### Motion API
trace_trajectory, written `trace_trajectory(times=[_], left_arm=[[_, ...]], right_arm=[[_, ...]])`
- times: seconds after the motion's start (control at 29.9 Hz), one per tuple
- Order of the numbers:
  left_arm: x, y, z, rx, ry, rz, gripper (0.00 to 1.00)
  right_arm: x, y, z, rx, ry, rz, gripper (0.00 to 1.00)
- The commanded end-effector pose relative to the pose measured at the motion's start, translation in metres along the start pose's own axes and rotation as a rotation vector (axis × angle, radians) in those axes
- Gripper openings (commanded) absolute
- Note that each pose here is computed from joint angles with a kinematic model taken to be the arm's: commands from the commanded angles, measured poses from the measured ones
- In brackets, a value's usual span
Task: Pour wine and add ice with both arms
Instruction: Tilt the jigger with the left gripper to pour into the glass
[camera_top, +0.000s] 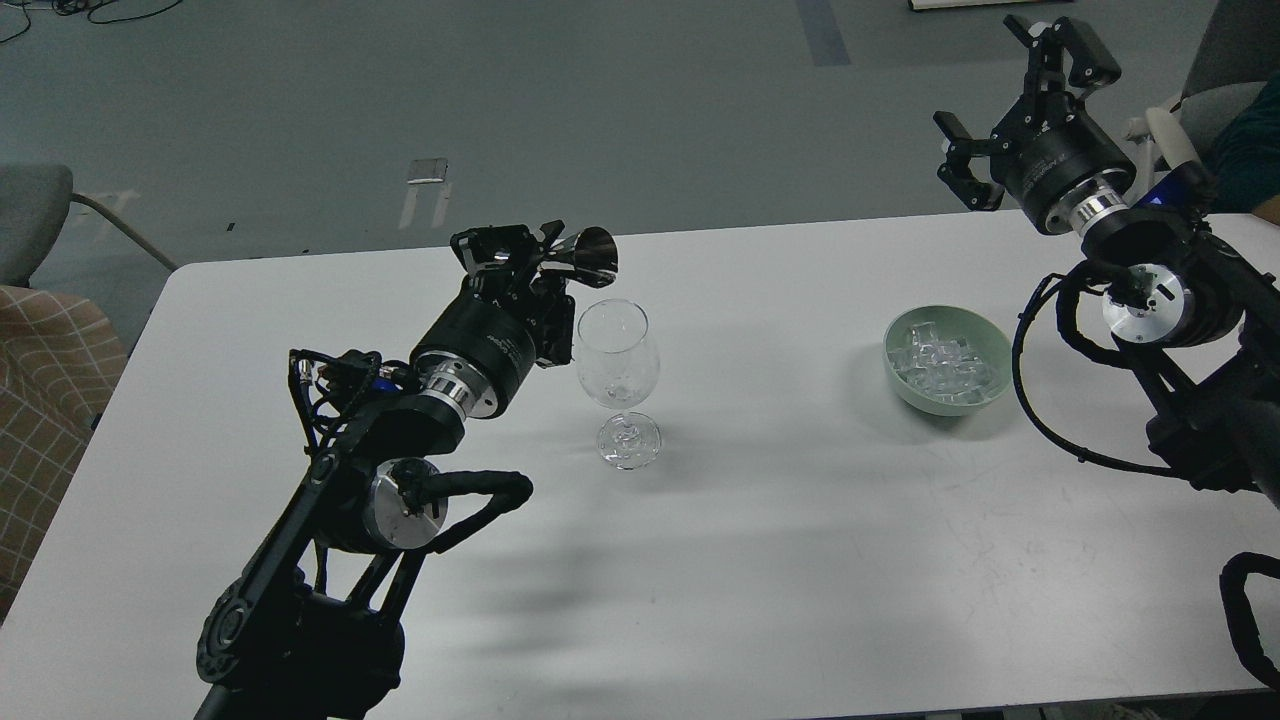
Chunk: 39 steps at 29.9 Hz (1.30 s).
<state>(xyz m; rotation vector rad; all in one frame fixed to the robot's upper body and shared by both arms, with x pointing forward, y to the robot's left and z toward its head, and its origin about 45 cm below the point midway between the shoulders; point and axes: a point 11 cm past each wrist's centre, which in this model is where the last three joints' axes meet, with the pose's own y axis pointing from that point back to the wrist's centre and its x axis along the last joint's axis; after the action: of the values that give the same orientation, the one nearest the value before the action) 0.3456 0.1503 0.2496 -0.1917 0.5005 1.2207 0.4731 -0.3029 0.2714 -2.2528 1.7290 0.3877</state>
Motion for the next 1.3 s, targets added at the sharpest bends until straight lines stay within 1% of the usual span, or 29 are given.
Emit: trace_trajectory(times=[0.0, 0.67, 0.77, 1.27], left_arm=[[0.0, 0.0, 0.0, -0.003, -0.004, 0.0, 0.0], [0.011, 0.002, 0.009, -0.044, -0.082, 0.025, 0.0], [0.013, 0.003, 0.011, -0.062, -0.135, 0.023, 0.0], [0.007, 0.004, 0.006, -0.073, -0.215, -0.006, 0.0]], right_arm=[[0.0, 0.0, 0.0, 0.001, 0.001, 0.0, 1.0], [0.0, 0.001, 0.0, 0.0, 0.001, -0.001, 1.0], [-0.001, 0.0, 0.001, 0.0, -0.002, -0.002, 1.0], [-0.001, 0.0, 0.001, 0.0, -0.002, -0.001, 1.0]])
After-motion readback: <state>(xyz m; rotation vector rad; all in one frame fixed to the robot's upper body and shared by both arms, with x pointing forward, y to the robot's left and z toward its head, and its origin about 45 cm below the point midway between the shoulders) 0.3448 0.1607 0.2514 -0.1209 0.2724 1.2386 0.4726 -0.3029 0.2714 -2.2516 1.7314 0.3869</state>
